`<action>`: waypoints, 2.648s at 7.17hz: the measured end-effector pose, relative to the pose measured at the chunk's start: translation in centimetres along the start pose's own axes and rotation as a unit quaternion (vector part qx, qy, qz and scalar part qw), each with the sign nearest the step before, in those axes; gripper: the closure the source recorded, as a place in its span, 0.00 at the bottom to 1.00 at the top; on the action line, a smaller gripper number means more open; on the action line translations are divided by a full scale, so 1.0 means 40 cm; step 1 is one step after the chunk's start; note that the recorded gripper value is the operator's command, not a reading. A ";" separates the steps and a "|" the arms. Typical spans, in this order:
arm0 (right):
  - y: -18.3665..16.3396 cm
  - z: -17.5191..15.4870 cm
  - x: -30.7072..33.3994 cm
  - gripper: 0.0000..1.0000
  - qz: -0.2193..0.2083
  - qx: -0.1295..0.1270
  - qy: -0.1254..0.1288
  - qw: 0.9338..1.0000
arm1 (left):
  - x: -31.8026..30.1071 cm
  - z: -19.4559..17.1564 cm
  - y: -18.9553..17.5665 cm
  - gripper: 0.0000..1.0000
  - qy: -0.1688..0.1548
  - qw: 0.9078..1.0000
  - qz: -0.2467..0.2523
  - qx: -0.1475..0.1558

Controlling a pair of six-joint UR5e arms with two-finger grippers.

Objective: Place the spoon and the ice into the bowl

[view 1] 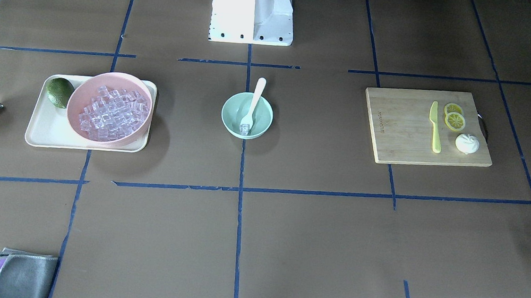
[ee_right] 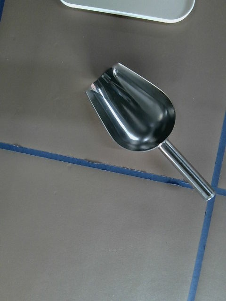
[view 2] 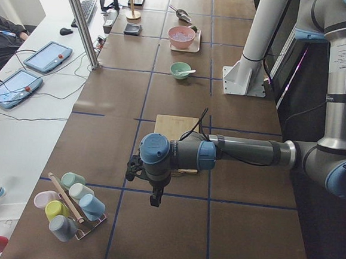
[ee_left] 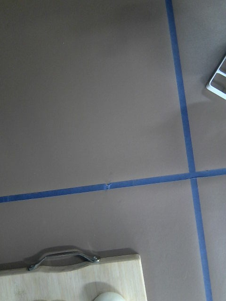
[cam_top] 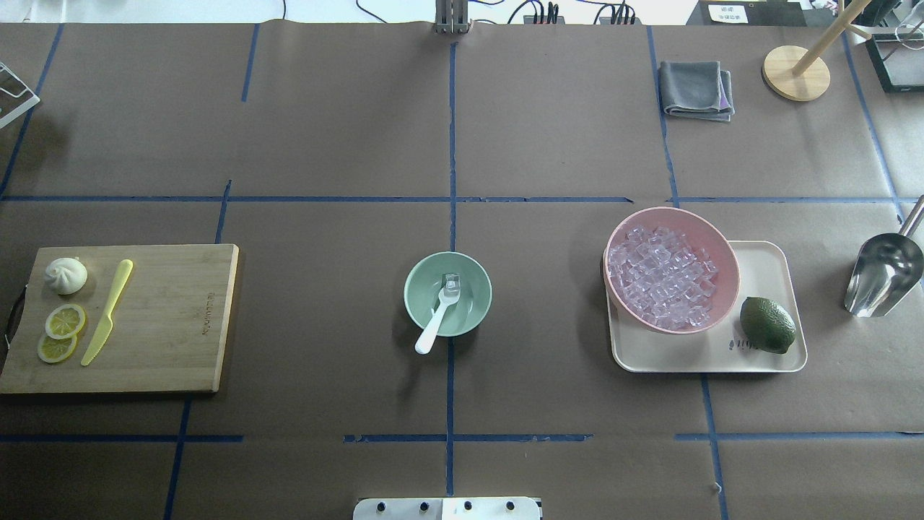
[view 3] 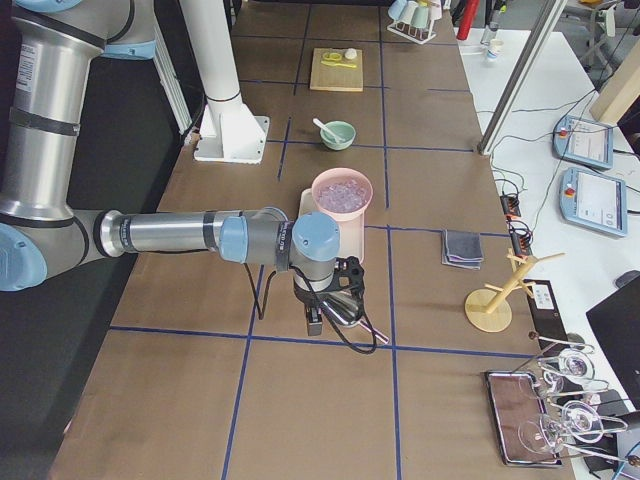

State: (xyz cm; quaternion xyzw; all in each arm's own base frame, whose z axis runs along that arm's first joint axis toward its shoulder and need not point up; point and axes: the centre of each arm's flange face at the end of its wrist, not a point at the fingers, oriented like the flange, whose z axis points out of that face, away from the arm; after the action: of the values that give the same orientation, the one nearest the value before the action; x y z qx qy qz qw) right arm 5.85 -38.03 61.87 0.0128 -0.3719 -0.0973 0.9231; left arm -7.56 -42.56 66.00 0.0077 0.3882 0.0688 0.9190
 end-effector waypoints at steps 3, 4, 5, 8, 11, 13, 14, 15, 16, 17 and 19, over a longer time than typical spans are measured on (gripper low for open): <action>0.000 0.003 0.003 0.01 0.001 -0.001 0.000 1.000 | -0.001 0.001 0.000 0.00 0.000 1.000 -0.001 0.000; 0.000 0.003 0.003 0.01 0.001 -0.001 0.000 1.000 | -0.003 0.003 0.000 0.00 0.000 1.000 -0.002 -0.001; 0.000 0.004 0.004 0.01 0.002 -0.001 0.000 1.000 | -0.004 0.004 0.000 0.00 0.001 1.000 -0.003 -0.002; 0.002 0.006 0.006 0.01 0.004 -0.003 -0.001 1.000 | -0.009 0.010 0.004 0.00 0.001 1.000 -0.006 -0.004; 0.004 0.008 0.006 0.01 0.005 -0.003 -0.002 1.000 | -0.012 0.013 0.007 0.00 0.001 1.000 -0.008 -0.005; 0.004 0.007 0.005 0.01 0.006 -0.003 -0.003 1.000 | -0.013 0.014 0.008 0.00 0.001 1.000 -0.008 -0.006; 0.004 0.007 0.005 0.01 0.006 -0.003 -0.003 1.000 | -0.014 0.014 0.008 0.00 0.001 1.000 -0.008 -0.006; 0.004 0.008 0.006 0.01 0.006 -0.003 -0.003 1.000 | -0.014 0.015 0.008 0.00 0.001 1.000 -0.008 -0.006; 0.005 0.009 0.006 0.01 0.007 -0.004 -0.003 1.000 | -0.015 0.016 0.008 0.00 0.001 1.000 -0.008 -0.006; 0.005 0.011 0.008 0.01 0.008 -0.005 -0.004 1.000 | -0.015 0.016 0.009 0.00 0.001 1.000 -0.008 -0.006; 0.005 0.016 0.012 0.01 0.010 -0.006 -0.005 1.000 | -0.016 0.017 0.009 0.00 0.001 1.000 -0.008 -0.007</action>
State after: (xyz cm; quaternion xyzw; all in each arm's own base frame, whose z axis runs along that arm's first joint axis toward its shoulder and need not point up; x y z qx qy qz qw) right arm 5.80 -37.89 62.68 0.0028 -0.3759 -0.0904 0.9222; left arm -7.55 -42.27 66.94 -0.0019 0.3890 0.0637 0.9191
